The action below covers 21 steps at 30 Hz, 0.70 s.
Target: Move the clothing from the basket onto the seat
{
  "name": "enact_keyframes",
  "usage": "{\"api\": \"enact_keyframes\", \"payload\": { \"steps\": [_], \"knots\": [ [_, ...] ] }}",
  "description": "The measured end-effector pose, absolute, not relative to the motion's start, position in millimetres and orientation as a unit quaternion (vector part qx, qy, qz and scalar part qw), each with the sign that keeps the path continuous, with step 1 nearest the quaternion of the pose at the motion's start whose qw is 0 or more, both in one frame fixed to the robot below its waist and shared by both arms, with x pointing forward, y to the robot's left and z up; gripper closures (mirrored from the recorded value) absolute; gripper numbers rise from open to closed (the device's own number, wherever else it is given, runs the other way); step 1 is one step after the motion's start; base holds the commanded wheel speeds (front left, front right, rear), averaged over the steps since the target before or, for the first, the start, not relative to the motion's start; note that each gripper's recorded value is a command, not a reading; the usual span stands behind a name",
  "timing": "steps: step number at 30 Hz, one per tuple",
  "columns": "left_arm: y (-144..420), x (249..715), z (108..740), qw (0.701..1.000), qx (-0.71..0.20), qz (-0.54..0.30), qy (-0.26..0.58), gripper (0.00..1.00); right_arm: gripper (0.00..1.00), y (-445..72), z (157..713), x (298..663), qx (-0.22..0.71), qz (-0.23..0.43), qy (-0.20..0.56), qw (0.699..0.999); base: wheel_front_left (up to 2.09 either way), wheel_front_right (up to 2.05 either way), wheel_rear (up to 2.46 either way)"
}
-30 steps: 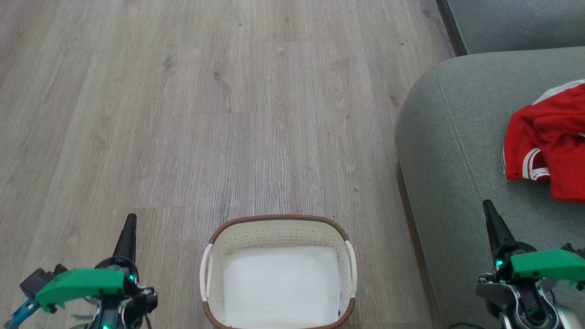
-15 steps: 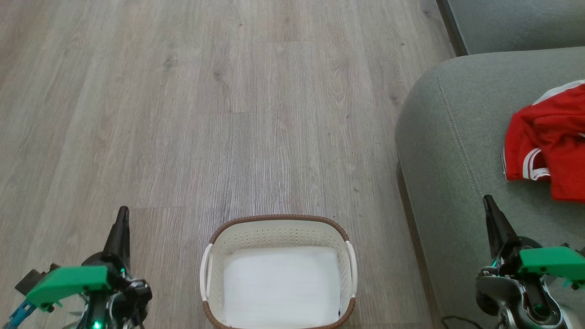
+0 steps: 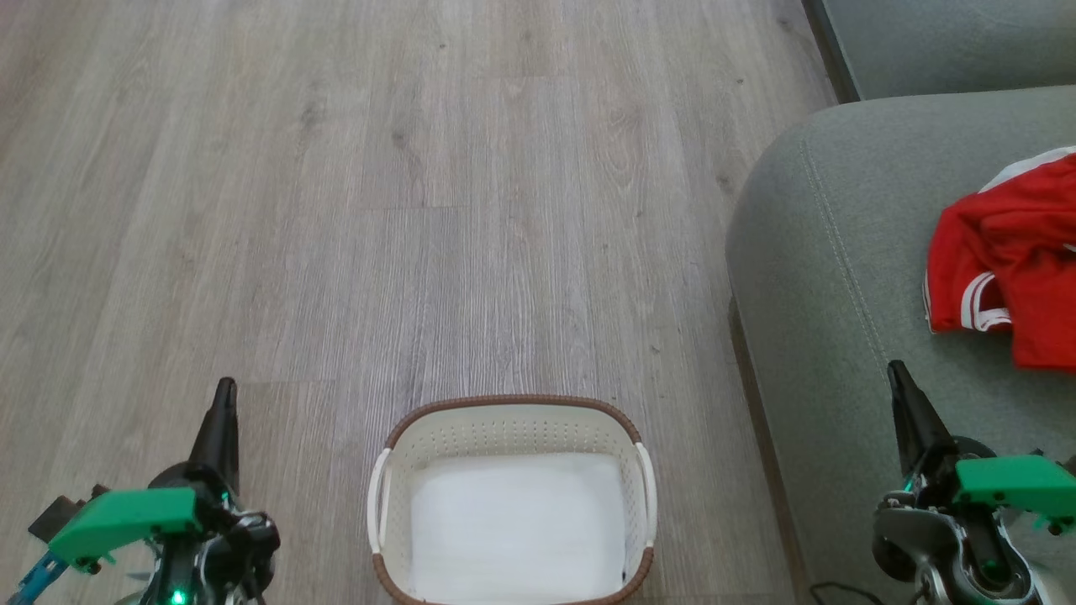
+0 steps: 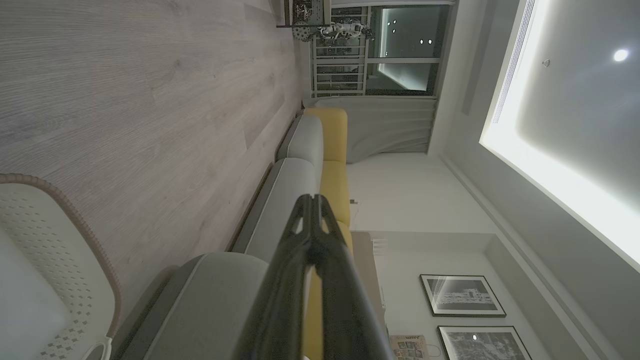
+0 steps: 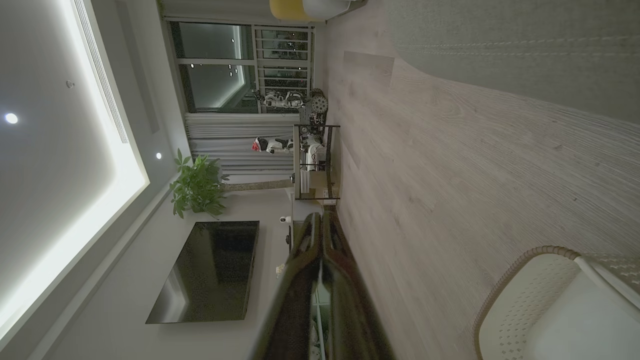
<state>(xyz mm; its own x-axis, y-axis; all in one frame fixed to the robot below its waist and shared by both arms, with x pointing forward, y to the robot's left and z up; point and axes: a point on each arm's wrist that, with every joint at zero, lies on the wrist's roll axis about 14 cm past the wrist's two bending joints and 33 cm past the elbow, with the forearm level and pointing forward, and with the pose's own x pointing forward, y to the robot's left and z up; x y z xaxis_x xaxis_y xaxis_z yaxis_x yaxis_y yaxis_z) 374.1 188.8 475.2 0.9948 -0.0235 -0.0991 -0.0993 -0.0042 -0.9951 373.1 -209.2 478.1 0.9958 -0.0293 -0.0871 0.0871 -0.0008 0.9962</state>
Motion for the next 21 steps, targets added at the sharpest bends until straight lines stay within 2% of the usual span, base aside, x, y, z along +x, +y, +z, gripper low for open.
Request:
{"api": "enact_keyframes", "payload": {
  "steps": [21],
  "knots": [
    [188.7,374.1,475.2,0.704,-0.708,0.027,0.043,1.00,1.00,-209.2,478.1,373.0,0.707,-0.041,0.020,0.706,0.00,0.00,0.00]
  ]
}}
